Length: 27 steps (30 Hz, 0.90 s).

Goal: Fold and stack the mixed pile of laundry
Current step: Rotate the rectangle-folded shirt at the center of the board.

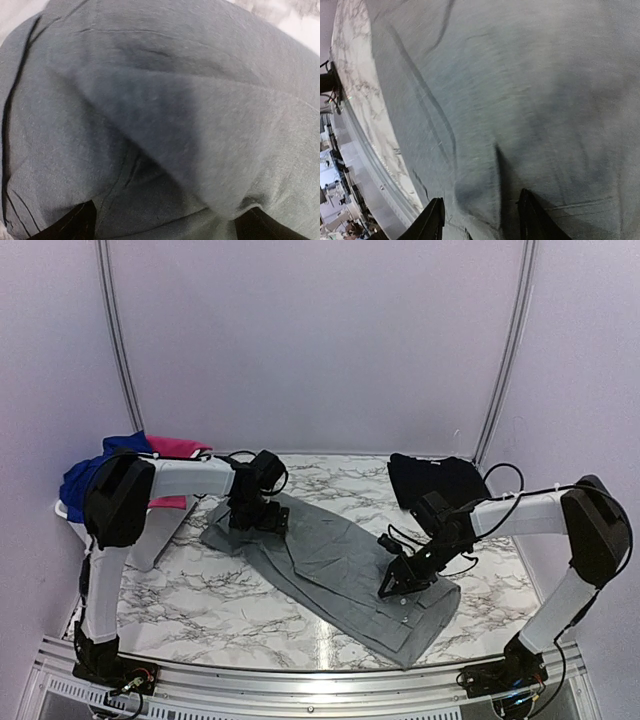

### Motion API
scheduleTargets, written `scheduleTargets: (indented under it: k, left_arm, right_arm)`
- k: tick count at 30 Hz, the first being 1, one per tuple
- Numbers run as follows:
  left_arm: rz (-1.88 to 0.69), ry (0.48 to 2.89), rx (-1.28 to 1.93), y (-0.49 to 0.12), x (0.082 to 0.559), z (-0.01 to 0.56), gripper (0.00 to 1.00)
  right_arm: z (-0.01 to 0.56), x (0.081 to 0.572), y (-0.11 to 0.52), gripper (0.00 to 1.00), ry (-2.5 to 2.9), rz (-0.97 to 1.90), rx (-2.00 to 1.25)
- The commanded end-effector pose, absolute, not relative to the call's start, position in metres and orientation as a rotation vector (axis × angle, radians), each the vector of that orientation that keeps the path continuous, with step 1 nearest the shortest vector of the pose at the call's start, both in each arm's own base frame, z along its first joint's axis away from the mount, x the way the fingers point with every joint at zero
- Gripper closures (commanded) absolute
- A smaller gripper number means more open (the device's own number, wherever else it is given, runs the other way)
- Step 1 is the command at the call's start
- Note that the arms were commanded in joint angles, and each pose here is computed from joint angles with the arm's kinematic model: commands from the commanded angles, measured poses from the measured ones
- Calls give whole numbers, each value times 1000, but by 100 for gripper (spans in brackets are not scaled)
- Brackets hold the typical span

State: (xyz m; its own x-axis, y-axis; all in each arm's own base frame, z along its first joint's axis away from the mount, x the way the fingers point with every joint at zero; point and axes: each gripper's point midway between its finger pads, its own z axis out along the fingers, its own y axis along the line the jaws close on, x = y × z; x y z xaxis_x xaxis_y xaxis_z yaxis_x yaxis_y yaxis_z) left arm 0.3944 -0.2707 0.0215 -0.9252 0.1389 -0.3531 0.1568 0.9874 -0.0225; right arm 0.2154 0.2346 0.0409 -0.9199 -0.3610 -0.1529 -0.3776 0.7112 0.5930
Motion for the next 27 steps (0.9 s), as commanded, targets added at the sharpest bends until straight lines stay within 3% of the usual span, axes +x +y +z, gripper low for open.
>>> scheduleTargets:
  k: [1, 5, 11, 15, 20, 27]
  left_arm:
    - [-107, 2664, 339, -296, 452, 52, 1]
    - [-204, 2558, 314, -309, 462, 113, 1]
    - [-280, 2543, 392, -320, 405, 143, 1]
    - [-318, 2586, 420, -327, 361, 130, 1]
    - [-365, 2677, 394, -335, 329, 97, 1]
    - [-289, 2762, 390, -341, 330, 48, 1]
  right_arm:
    - [92, 186, 290, 53, 2729, 1284, -795]
    - [128, 217, 280, 51, 2640, 1195, -766]
    - [121, 256, 242, 50, 2653, 988, -688]
    - [97, 266, 232, 51, 2724, 864, -720]
    - [86, 256, 238, 51, 2743, 947, -761]
    - [56, 230, 234, 55, 2855, 953, -739]
